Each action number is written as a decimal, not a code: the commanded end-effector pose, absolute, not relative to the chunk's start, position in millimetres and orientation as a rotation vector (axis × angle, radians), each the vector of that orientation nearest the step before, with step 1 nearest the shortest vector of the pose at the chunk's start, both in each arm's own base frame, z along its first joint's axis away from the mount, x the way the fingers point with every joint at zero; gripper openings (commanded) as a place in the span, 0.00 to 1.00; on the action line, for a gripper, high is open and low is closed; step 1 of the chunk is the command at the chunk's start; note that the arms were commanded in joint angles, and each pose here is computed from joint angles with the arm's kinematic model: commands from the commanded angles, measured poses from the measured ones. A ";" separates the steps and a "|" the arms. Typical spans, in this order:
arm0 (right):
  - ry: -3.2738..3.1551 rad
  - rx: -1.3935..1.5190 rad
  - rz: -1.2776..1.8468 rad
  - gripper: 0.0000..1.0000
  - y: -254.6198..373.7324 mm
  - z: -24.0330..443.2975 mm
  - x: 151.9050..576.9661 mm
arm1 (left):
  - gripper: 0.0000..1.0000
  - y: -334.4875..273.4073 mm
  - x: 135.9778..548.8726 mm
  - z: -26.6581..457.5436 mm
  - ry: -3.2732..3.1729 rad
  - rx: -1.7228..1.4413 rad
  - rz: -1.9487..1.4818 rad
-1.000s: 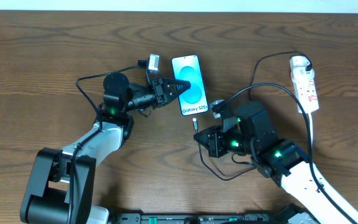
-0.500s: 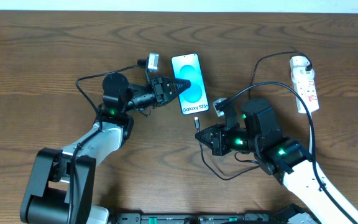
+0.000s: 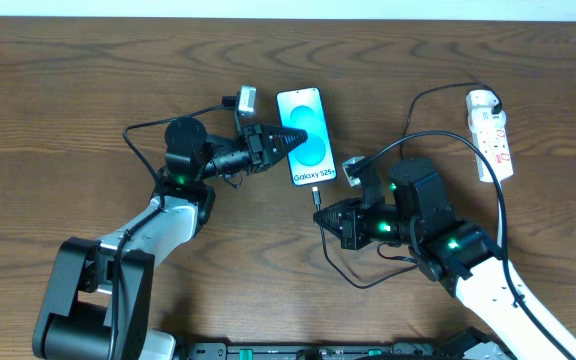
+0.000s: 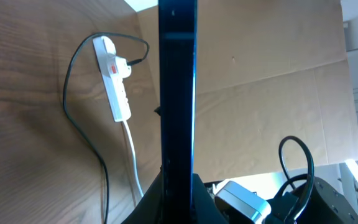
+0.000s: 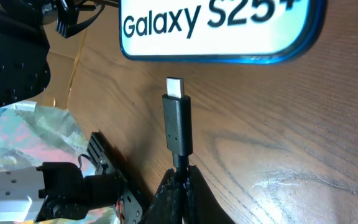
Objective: Plug charger to phone and switch on socket
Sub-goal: 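Align the USB-C plug with the phone's bottom port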
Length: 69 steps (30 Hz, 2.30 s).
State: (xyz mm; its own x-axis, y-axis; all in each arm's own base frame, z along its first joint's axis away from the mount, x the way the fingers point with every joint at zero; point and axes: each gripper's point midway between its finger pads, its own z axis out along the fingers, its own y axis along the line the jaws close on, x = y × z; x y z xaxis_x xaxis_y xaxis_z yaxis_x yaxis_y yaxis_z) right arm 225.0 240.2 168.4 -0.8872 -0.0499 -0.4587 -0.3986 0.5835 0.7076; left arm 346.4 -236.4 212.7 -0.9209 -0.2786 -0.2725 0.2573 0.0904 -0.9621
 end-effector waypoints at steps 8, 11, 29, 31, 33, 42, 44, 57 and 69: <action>2.408 -0.361 1.250 0.01 240.4 174.7 224.4 | 0.07 -239.4 341.7 225.8 1.966 0.051 -1.909; 2.416 -0.342 1.257 0.01 240.3 174.7 224.4 | 0.08 -239.4 341.9 225.8 1.966 0.050 -1.908; 2.424 -0.301 1.263 0.01 240.1 175.2 226.3 | 0.07 -240.0 339.2 226.9 1.973 0.054 -1.928; 2.420 -0.302 1.264 0.01 240.4 175.8 226.7 | 0.07 -240.1 339.0 226.9 1.973 0.056 -1.929; 2.420 -0.303 1.265 0.01 240.4 175.8 226.7 | 0.07 -240.1 339.0 226.9 1.970 0.064 -1.924; 2.417 -0.306 1.269 0.01 240.9 176.5 226.4 | 0.08 -240.2 338.7 226.9 1.963 0.083 -1.914; 2.414 -0.307 1.270 0.01 241.1 177.0 226.8 | 0.07 -240.2 338.6 226.9 1.964 0.084 -1.914; 2.388 -0.311 1.265 0.01 242.0 180.3 230.6 | 0.07 -241.4 332.5 233.0 1.931 0.172 -1.915; 2.320 -0.273 1.129 0.01 234.5 183.1 254.2 | 0.07 -243.4 322.4 233.3 1.943 0.241 -1.945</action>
